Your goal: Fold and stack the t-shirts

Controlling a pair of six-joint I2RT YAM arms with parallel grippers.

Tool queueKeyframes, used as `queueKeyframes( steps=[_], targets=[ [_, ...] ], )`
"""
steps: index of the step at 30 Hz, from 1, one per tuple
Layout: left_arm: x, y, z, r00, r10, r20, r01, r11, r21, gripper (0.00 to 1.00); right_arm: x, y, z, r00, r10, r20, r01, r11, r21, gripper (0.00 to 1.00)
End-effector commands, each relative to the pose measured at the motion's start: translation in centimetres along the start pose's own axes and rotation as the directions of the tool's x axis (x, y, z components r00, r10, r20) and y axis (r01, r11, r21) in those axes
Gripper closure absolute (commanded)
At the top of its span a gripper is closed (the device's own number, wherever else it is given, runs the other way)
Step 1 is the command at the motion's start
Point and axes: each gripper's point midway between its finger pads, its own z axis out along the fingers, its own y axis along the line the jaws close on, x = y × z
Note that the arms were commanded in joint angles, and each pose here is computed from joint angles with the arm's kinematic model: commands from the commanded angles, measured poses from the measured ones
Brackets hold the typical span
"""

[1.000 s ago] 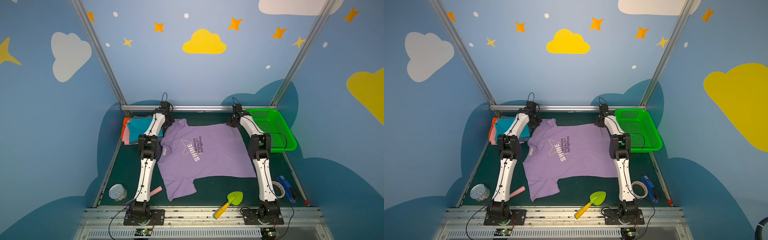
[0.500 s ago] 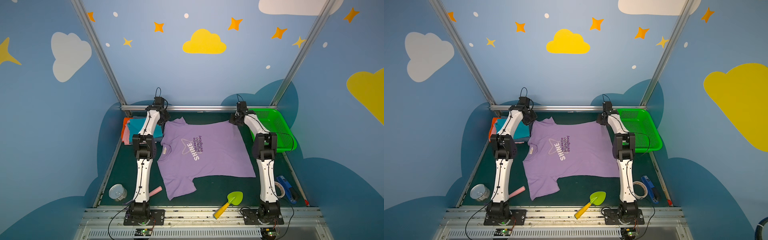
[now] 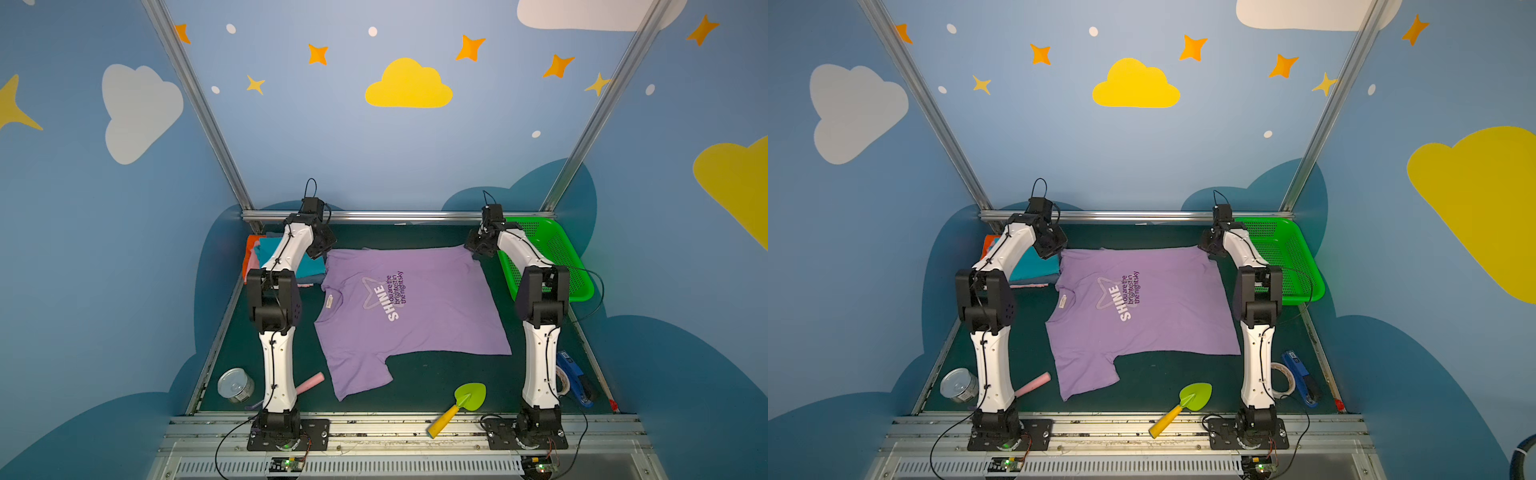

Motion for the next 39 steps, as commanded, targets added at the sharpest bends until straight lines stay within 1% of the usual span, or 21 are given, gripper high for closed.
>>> queueKeyframes(
  steps=[1,5,11,18,23,24,27,29,30,32,36,38,39],
  targets=[
    [-0.2,0.6,-1.4,0.999,-0.023,0.042,0.023,1.000,0.008,0.96,0.1,-1.5,-2.5,0.998,0.060,-0.022,-0.059,0.997,0.042,1.00],
    [2.1,2.1,-1.4,0.999,-0.046,0.019,0.046,0.999,0.000,0.96,1.6,-2.4,-2.6,0.995,0.069,-0.066,-0.064,0.996,0.065,1.00],
    [5.8,4.5,-1.0,0.998,-0.056,-0.025,0.055,0.998,-0.039,0.96,3.8,-3.4,-2.7,0.993,0.074,-0.093,-0.067,0.995,0.077,1.00],
    [9.8,7.3,1.0,0.995,-0.055,-0.083,0.045,0.992,-0.122,0.96,6.3,-4.6,-2.9,0.989,0.076,-0.128,-0.064,0.994,0.091,1.00],
    [11.6,8.8,2.1,0.992,-0.058,-0.114,0.039,0.985,-0.167,0.96,8.1,-5.5,-2.8,0.984,0.080,-0.158,-0.063,0.992,0.111,1.00],
    [11.8,8.9,2.1,0.991,-0.059,-0.116,0.038,0.985,-0.171,0.93,8.4,-5.5,-2.8,0.983,0.082,-0.163,-0.064,0.992,0.110,1.00],
    [12.0,8.4,1.6,0.992,-0.047,-0.118,0.028,0.986,-0.162,0.78,9.2,-5.6,-3.0,0.979,0.085,-0.183,-0.066,0.992,0.108,1.00],
    [11.8,7.9,0.6,0.994,-0.024,-0.102,0.008,0.987,-0.162,0.71,9.8,-5.6,-3.3,0.977,0.087,-0.193,-0.066,0.992,0.109,1.00],
    [11.7,7.7,0.0,0.996,-0.015,-0.093,-0.001,0.985,-0.171,0.69,10.0,-5.6,-3.6,0.977,0.086,-0.195,-0.065,0.992,0.109,1.00],
    [11.0,7.2,-2.0,0.999,0.018,-0.051,-0.028,0.980,-0.198,0.68,10.3,-5.4,-4.3,0.978,0.080,-0.191,-0.061,0.993,0.105,0.96],
    [9.2,5.6,-6.3,0.993,0.100,0.057,-0.083,0.966,-0.243,0.68,10.3,-5.3,-6.7,0.987,0.054,-0.154,-0.036,0.992,0.119,0.80],
    [8.6,4.5,-7.8,0.988,0.133,0.084,-0.109,0.963,-0.246,0.67,10.2,-5.4,-8.2,0.991,0.039,-0.127,-0.021,0.990,0.136,0.73],
    [8.3,3.9,-8.1,0.986,0.142,0.088,-0.117,0.963,-0.241,0.66,10.2,-5.4,-8.8,0.993,0.033,-0.115,-0.016,0.990,0.140,0.71]
  ],
)
